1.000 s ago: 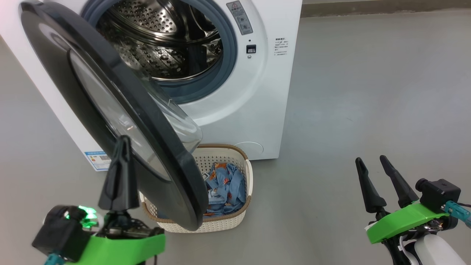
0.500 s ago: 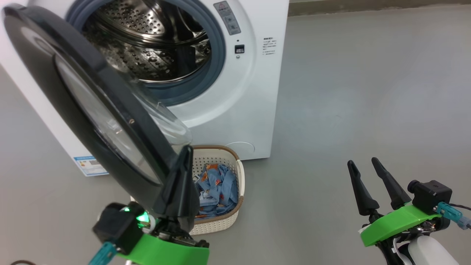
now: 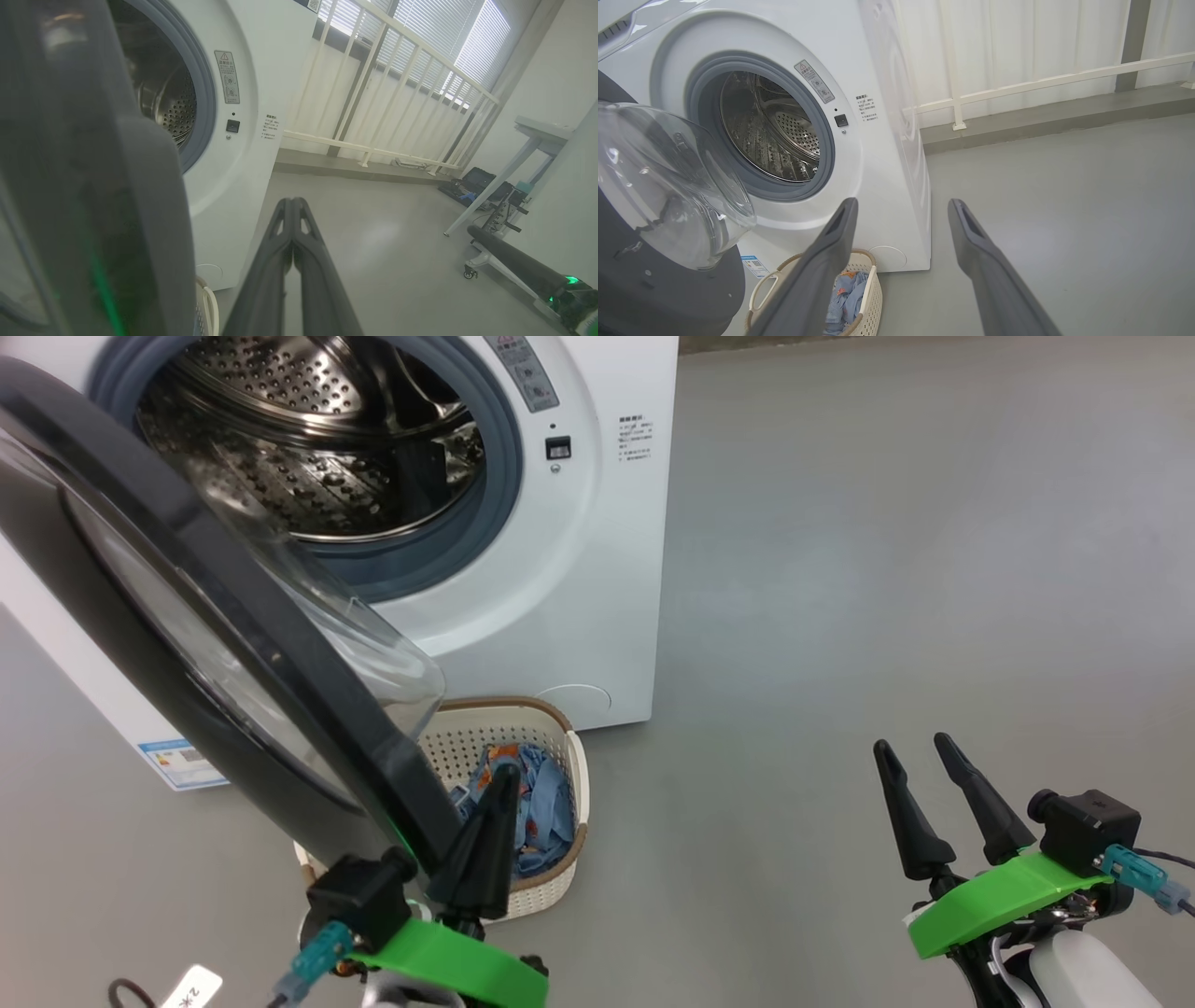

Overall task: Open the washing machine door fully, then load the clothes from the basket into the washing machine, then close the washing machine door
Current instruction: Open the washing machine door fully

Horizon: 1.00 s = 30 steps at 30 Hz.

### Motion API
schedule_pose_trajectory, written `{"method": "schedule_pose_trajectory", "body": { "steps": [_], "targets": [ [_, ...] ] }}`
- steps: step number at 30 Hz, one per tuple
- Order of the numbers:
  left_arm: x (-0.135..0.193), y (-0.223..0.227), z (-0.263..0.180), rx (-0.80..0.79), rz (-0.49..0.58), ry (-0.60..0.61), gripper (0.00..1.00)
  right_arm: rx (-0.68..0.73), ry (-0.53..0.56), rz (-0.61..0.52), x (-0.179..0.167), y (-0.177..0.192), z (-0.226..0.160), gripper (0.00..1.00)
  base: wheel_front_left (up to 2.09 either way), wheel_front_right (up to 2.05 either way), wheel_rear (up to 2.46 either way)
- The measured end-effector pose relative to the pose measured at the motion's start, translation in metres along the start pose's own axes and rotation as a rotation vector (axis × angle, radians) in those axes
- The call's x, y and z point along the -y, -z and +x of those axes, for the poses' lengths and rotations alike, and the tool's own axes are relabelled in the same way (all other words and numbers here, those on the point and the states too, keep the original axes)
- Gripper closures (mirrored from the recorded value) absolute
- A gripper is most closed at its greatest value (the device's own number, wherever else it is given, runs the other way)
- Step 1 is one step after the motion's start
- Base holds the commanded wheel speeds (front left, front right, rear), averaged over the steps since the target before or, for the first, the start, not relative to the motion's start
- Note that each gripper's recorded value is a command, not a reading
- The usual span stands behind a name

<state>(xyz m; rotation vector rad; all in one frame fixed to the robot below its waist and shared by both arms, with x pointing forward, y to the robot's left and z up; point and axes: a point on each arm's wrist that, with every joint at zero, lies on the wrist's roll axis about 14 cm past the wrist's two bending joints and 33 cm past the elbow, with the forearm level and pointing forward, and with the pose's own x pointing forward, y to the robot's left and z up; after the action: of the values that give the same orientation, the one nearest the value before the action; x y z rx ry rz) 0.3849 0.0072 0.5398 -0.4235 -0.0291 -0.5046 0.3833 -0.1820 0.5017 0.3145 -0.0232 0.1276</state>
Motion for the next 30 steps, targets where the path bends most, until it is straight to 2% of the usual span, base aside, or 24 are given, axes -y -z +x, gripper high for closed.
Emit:
{"method": "schedule_pose_trajectory", "body": {
  "steps": [15,30],
  "targets": [
    [-0.034,0.013,0.009,-0.027,-0.006,-0.112,1.0,-0.008,0.011,0.005,0.004,0.003,0.007,0.0,0.0,0.0,0.0],
    [-0.058,-0.001,-0.02,0.02,-0.037,-0.228,1.0,-0.042,-0.098,0.04,-0.037,0.018,0.03,0.0,0.0,0.0,0.0]
  ]
}}
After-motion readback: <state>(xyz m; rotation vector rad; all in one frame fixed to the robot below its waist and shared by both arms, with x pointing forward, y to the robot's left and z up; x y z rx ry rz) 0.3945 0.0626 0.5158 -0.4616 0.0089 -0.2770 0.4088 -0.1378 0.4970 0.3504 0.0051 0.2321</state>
